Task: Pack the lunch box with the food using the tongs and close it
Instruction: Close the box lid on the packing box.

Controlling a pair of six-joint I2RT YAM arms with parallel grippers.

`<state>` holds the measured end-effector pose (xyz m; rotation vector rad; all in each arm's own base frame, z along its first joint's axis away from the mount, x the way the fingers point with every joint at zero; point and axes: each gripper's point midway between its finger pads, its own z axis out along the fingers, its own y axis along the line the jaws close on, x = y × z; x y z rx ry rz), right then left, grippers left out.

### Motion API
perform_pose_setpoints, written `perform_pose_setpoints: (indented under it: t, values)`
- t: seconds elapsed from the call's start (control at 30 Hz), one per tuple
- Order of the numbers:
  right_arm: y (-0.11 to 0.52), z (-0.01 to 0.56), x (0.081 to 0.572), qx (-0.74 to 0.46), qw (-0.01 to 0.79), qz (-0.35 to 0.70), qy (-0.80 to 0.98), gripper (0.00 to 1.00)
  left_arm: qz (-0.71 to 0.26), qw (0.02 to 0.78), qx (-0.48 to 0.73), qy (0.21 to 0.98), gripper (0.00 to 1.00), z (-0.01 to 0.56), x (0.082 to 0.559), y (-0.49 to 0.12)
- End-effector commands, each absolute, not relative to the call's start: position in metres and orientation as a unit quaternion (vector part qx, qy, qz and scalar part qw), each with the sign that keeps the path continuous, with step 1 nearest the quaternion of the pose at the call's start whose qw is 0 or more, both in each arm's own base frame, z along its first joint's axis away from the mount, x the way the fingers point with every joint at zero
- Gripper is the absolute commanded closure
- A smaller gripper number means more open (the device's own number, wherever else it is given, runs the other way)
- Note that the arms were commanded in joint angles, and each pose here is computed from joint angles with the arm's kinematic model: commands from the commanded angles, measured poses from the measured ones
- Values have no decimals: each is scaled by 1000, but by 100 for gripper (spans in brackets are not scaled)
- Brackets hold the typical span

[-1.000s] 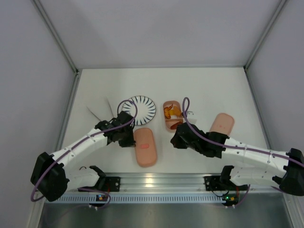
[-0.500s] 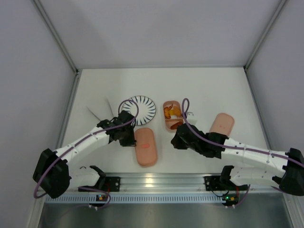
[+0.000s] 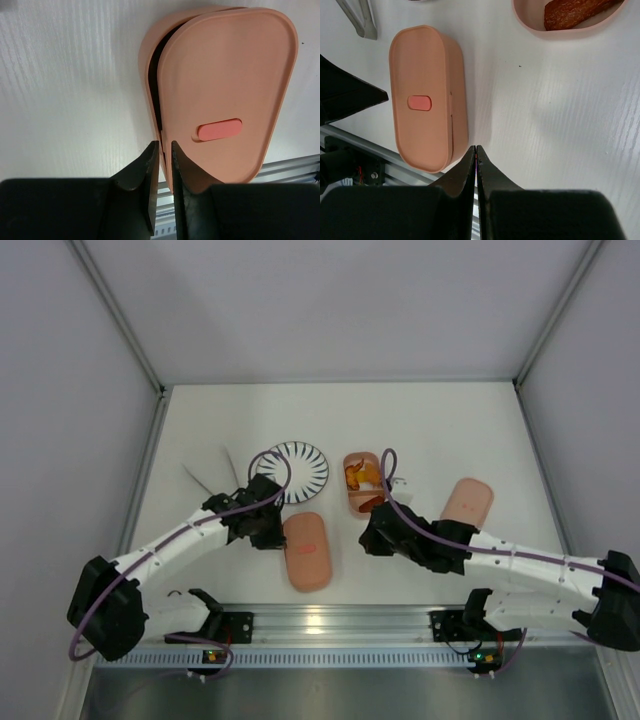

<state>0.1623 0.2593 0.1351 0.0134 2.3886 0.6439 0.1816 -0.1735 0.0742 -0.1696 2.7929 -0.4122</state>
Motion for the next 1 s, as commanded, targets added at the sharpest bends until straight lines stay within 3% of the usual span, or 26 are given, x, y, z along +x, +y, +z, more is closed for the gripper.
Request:
perform_pose_setpoints:
  t: [0.0, 0.6, 0.97]
  values:
    - [275, 142, 159, -2, 331, 273, 903, 100, -151, 175, -64, 971, 79, 78, 186, -172]
    - [321, 110, 200, -35, 336, 169, 926, 100, -154, 205, -72, 964, 72, 98, 180, -160]
    - [338, 103, 216, -34, 338, 149, 929, 84, -152, 212, -74, 963, 70, 100, 176, -154]
